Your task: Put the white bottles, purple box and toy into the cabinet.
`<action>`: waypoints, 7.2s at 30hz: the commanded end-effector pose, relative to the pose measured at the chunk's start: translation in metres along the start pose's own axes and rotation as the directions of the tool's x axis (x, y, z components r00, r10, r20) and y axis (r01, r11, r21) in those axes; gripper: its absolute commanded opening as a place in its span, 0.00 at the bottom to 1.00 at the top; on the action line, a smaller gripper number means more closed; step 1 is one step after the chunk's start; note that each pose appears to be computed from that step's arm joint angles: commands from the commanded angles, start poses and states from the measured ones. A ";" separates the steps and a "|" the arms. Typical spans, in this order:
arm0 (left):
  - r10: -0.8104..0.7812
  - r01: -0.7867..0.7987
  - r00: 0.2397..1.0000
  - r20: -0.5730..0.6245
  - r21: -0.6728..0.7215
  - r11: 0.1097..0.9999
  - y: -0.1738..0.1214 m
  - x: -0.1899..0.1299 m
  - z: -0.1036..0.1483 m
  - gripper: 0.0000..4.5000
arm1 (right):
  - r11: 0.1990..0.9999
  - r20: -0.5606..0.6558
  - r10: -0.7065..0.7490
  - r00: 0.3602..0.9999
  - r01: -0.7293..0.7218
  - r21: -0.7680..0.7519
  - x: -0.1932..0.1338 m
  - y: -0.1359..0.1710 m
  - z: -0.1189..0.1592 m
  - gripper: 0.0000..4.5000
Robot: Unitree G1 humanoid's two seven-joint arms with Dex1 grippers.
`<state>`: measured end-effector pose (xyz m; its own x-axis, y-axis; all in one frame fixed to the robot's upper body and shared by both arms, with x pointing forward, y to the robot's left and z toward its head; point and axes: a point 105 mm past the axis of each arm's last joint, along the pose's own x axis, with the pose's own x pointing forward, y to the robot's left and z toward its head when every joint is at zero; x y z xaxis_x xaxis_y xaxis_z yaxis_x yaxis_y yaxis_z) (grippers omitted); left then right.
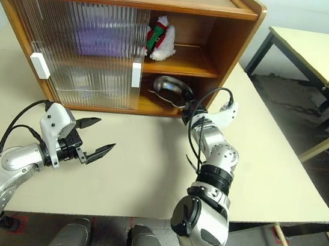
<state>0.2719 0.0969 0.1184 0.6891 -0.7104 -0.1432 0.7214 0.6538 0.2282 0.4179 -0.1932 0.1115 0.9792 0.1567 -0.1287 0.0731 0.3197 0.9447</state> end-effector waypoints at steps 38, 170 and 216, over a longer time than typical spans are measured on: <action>-0.038 0.038 0.999 -0.006 0.007 0.999 0.000 -0.009 -0.005 1.00 | 0.861 -0.290 0.134 0.948 -0.256 -0.439 -0.075 0.011 -0.068 0.01; 0.026 -0.022 0.936 0.350 -0.015 1.000 0.024 -0.043 0.037 1.00 | 0.535 -0.076 0.393 0.916 -0.295 -0.791 -0.019 0.112 -0.076 0.01; 0.024 -0.013 0.940 0.341 -0.036 0.999 0.020 -0.043 0.029 1.00 | 0.462 0.137 0.331 0.934 -0.033 -0.886 -0.024 0.089 0.002 0.01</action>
<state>0.2549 0.1342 0.1602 0.6458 -0.7361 0.2027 0.7090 0.6767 0.1985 0.4006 -0.1612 0.2014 0.9590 0.1554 0.2372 -0.2007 0.9628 0.1808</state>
